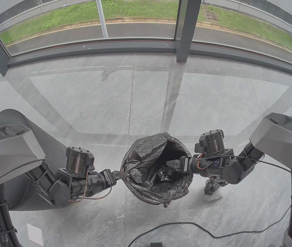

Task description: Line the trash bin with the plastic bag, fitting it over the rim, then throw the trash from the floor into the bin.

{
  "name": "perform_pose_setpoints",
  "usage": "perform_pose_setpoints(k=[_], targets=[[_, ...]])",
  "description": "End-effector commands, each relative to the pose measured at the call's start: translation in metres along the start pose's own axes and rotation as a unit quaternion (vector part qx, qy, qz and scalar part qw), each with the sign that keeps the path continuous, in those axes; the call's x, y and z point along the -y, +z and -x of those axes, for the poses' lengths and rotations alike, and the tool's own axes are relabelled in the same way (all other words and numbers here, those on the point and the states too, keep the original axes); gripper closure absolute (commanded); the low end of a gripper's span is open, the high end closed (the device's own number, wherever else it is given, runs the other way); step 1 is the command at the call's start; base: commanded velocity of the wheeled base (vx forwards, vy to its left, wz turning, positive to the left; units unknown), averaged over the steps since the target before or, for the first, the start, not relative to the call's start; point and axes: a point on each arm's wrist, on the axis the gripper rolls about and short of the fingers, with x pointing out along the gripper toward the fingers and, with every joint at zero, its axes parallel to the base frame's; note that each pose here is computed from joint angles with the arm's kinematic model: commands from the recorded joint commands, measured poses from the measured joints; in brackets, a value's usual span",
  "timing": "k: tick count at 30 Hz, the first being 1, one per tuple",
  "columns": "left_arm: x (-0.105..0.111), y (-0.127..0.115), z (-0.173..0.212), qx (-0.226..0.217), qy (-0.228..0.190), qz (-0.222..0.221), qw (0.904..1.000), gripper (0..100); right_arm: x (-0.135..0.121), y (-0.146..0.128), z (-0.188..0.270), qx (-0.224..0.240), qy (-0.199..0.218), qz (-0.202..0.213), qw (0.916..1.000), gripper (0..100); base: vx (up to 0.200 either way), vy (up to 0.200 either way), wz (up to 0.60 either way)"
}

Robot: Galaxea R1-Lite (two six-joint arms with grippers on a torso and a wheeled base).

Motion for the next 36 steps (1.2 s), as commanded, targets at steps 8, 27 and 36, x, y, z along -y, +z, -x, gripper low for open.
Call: perform_pose_setpoints(k=[8, 27, 36], targets=[[0.012, 0.007, 0.017, 0.02, -0.019, -0.004, 0.9996, 0, 0.002, -0.003, -0.003, -0.005, -0.002, -0.001, 1.0, 0, 0.0, 0.0, 0.0], [0.039, 0.022, 0.03, 0.026, -0.094, 0.062, 0.9933, 0, 0.003, -0.007, -0.006, -0.01, -0.005, -0.001, 0.9999, 0, 0.0, 0.0, 0.0], [0.07, 0.032, 0.053, 0.048, -0.15, 0.078, 0.9845, 0, 0.004, -0.008, -0.008, -0.012, -0.006, 0.0, 0.9999, 0, 0.0, 0.0, 0.0]])
